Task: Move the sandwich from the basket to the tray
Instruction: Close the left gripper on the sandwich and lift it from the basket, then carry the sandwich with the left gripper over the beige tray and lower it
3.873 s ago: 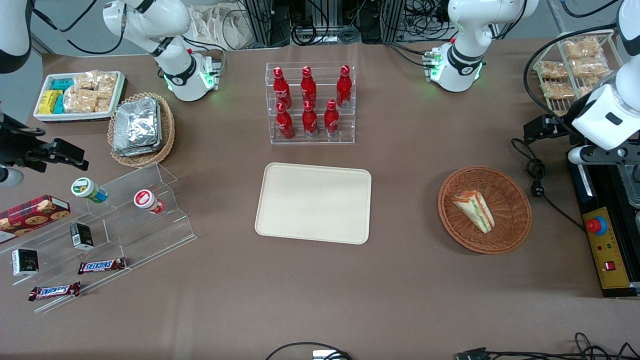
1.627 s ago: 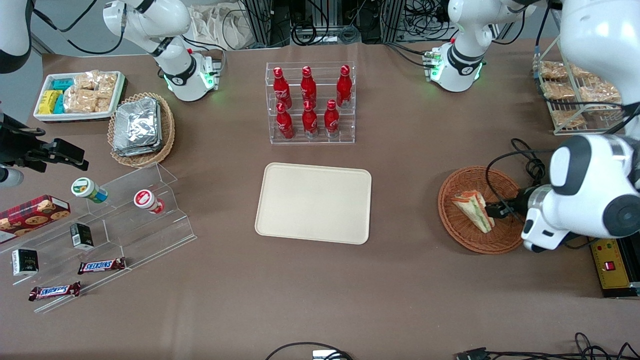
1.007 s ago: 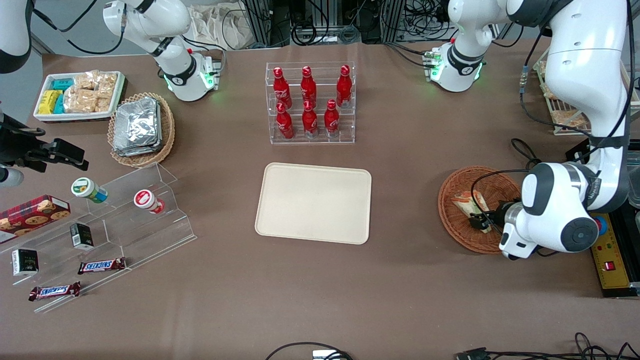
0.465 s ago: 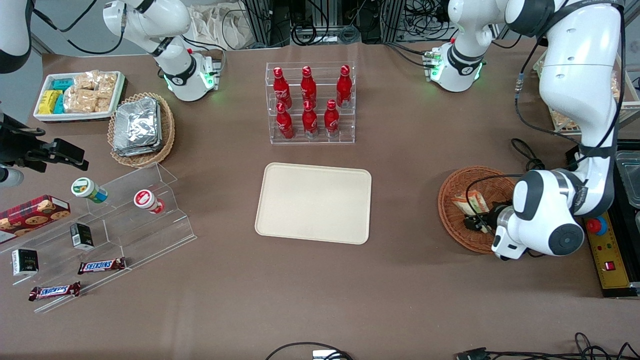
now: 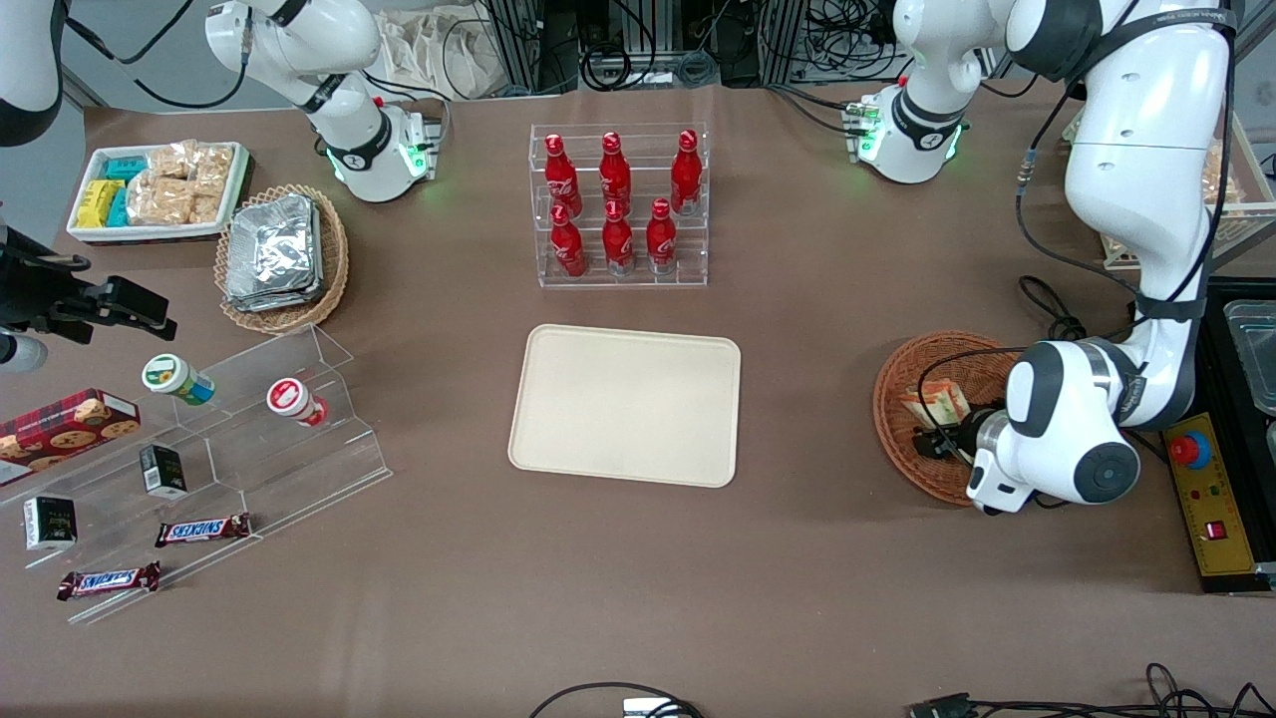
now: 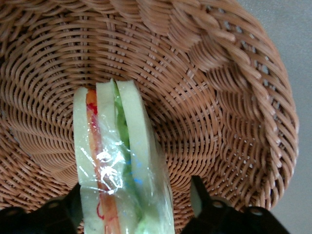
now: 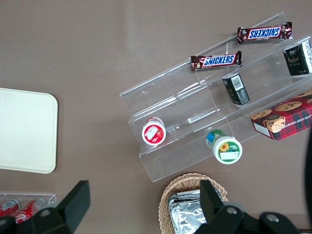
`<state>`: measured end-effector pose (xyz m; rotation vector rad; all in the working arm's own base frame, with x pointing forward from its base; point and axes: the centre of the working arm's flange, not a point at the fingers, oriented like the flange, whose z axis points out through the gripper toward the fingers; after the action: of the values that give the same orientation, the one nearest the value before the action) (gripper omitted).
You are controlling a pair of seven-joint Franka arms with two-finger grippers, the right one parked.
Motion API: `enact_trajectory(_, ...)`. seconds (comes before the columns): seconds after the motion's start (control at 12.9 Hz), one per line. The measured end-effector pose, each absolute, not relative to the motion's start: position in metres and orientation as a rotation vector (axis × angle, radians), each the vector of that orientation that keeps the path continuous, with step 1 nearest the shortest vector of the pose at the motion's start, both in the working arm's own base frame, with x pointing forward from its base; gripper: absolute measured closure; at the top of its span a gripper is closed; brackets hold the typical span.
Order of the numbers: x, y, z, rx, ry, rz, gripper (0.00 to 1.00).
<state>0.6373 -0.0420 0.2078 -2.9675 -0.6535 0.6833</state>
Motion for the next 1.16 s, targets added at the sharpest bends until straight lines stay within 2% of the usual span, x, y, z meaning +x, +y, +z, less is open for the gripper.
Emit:
enact_trajectory(0.15, 0.638, -0.042, 0.209, -2.97, -0.661, 0.683, 0.43)
enact_trajectory(0.46, 0.639, -0.053, 0.245, -2.939, -0.731, 0.681, 0.79)
enact_trajectory(0.7, 0.636, -0.083, 0.315, -2.967, -0.666, 0.644, 0.84)
enact_trajectory(0.85, 0.628, -0.11, 0.353, -3.011, -0.562, 0.603, 0.84)
enact_trajectory(1.16, 0.61, -0.174, 0.397, -3.079, -0.142, 0.488, 0.84)
